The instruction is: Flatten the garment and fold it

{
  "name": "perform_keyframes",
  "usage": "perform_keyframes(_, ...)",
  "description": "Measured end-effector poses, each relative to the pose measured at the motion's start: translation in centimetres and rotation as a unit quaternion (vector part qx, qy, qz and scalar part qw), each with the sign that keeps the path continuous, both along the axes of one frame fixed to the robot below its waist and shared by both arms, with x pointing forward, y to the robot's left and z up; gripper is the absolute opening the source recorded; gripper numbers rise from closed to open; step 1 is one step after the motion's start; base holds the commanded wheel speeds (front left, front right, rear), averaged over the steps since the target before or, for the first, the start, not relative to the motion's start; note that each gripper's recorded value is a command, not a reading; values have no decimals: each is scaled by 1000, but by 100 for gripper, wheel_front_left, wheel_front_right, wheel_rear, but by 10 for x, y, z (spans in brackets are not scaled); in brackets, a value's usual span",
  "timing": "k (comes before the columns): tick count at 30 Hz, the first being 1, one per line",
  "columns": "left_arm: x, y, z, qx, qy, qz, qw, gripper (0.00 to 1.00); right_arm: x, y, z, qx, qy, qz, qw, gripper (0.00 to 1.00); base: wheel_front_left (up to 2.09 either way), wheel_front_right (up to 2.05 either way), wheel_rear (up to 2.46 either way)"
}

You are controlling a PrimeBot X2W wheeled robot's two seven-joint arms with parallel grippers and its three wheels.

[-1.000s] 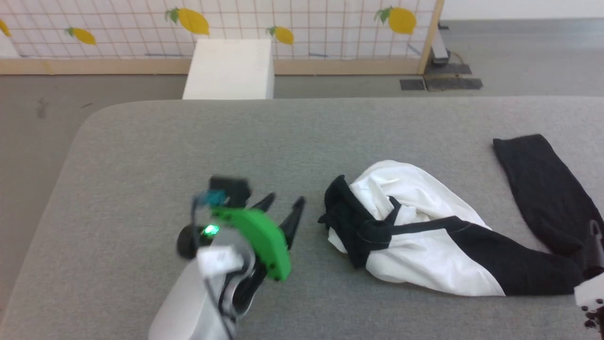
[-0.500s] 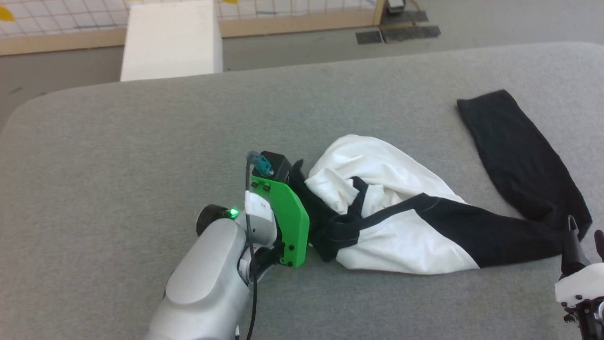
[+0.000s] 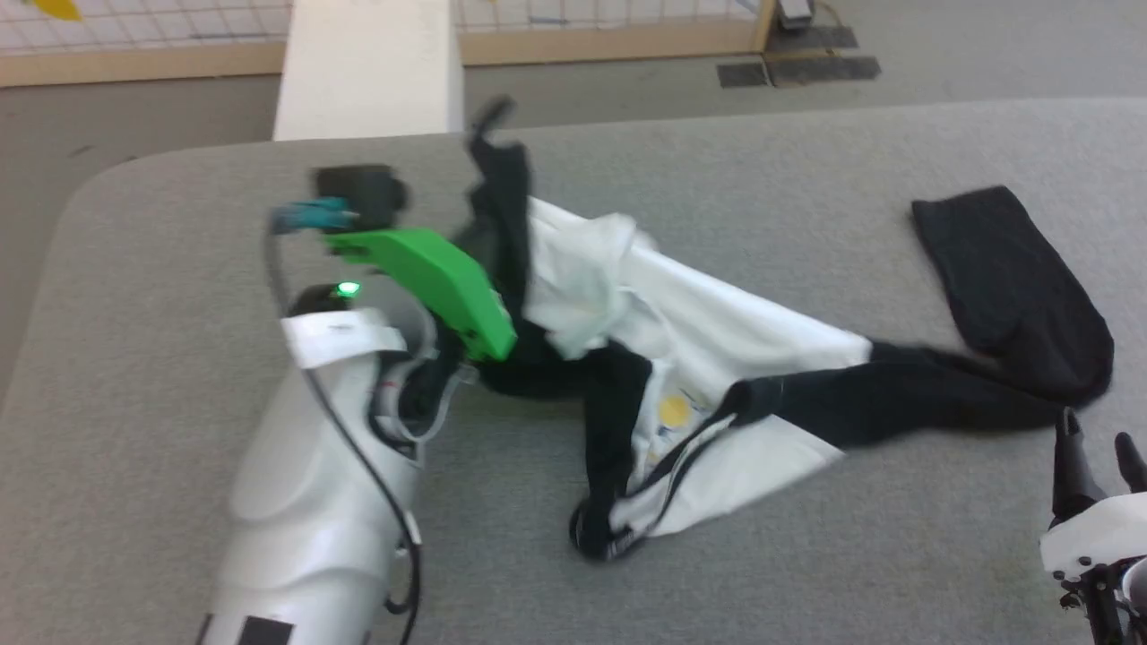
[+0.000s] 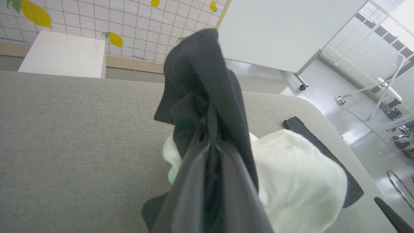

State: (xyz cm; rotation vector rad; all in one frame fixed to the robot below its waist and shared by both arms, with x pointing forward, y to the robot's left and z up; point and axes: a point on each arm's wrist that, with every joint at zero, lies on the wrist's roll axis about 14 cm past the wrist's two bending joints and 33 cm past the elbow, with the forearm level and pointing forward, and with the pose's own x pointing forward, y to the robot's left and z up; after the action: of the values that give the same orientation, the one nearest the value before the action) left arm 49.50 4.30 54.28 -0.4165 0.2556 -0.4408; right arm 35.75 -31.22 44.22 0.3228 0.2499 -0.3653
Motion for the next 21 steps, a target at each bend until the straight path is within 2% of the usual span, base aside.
perform_keyframes(3,2,45,15,-12,-23,72,997,0,8,11,4,0,-4,19,1000,100,0,0,0)
perform_keyframes(5,-3,82,6,-3,-12,125,992,0,14,19,6,1,-10,31,999,100,0,0,0)
perform_keyframes(7,-20,125,-22,12,25,185,982,0,20,27,9,3,-15,44,999,100,0,0,0)
perform_keyframes(11,-60,174,-76,26,107,253,961,0,31,44,13,7,-17,70,997,100,0,0,0)
perform_keyframes(12,-66,179,-83,24,117,262,958,100,33,48,13,8,-18,75,997,100,0,0,0)
perform_keyframes(15,-76,189,-85,11,119,281,952,100,38,59,16,9,-22,91,996,100,0,0,0)
perform_keyframes(17,-77,197,-74,6,95,295,951,100,40,63,19,9,-26,97,995,100,0,0,0)
perform_keyframes(21,-82,228,-30,20,-22,342,939,100,39,67,24,9,-33,103,994,100,0,0,0)
